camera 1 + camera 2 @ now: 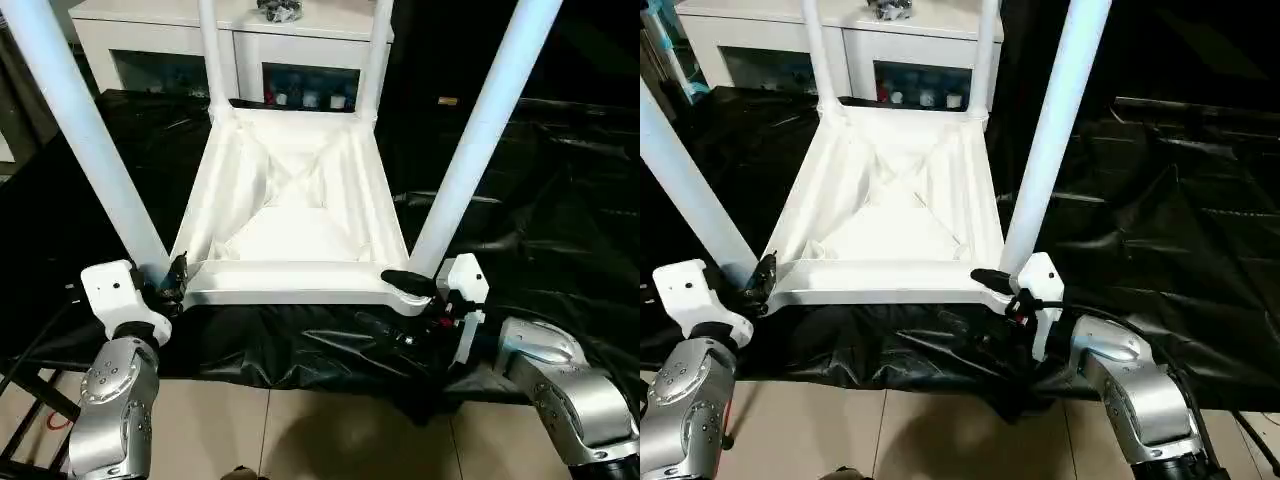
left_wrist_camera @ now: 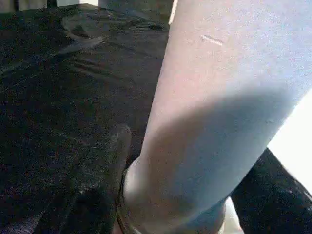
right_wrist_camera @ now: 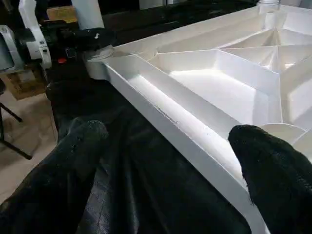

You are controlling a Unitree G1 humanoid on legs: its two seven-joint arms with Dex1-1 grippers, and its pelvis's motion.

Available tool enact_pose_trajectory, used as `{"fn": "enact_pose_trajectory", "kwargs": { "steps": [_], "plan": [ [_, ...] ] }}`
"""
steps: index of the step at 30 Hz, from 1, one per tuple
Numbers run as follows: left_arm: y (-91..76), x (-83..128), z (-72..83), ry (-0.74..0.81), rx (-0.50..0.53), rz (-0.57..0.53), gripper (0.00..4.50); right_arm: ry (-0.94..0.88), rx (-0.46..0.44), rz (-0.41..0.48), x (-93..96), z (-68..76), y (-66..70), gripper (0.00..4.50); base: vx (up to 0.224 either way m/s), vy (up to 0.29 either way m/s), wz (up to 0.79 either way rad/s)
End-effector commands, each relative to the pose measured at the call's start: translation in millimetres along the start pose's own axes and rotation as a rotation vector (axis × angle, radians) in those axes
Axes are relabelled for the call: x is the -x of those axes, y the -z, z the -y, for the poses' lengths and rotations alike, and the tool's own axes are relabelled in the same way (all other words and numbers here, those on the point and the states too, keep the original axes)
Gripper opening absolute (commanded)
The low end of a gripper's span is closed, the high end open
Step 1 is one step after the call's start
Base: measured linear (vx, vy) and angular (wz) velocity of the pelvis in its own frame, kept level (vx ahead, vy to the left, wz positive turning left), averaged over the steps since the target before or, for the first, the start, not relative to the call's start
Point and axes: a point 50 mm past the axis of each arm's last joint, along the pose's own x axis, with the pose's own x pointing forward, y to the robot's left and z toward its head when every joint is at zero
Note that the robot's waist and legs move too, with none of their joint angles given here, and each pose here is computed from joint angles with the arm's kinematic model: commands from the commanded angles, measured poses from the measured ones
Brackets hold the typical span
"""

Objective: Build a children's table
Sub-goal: Flip table

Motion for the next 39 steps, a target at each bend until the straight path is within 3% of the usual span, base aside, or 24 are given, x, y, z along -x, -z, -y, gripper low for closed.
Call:
{"fn": "enact_pose_trajectory", "kwargs": {
  "steps": [1, 3, 5, 8, 13, 17, 21, 28, 39],
  "plan": [
    [-6.2, -4, 9.8, 0.014, 0.170, 0.015, 2.76, -0.010, -0.007, 0.012, 0.2, -1.9, -2.9, 4.50, 0.000, 0.000, 0.00],
    [-7.2, -6, 13.9, 0.016, 0.223, 0.009, 2.76, -0.014, -0.016, 0.014, 0.5, -3.3, -2.9, 4.50, 0.000, 0.000, 0.00],
    [-5.8, -9, 29.7, 0.049, 0.356, -0.038, 2.76, -0.022, -0.026, 0.014, 1.3, -6.7, -2.1, 4.50, 0.000, 0.000, 0.00],
    [-4.5, -11, 38.8, 0.070, 0.430, -0.066, 2.76, -0.023, -0.030, 0.013, 1.7, -8.1, -1.6, 4.50, 0.000, 0.000, 0.00],
    [-5.2, -14, 48.8, 0.118, 0.441, -0.109, 2.75, 0.008, -0.051, 0.018, 2.1, -6.3, -1.8, 4.50, 0.000, 0.000, 0.00],
    [-9.3, -15, 62.6, 0.189, 0.430, -0.140, 2.74, 0.175, -0.093, 0.054, -8.4, 11.5, -3.4, 4.50, 0.000, 0.000, 0.00],
    [-10.0, -15, 74.2, 0.245, 0.435, -0.166, 2.74, 0.188, -0.204, 0.125, -21.0, 13.5, -9.0, 4.50, 0.000, 0.000, 0.00],
    [-10.3, -9, 90.9, 0.326, 0.464, -0.211, 2.74, 0.211, -0.419, 0.196, -42.3, 15.9, -5.7, 4.50, 0.000, 0.000, 0.00],
    [-10.7, -6, 95.0, 0.328, 0.468, -0.219, 2.74, 0.297, -0.574, 0.262, -56.5, 27.6, -4.2, 4.50, 0.000, 0.000, 0.00]
  ]
}}
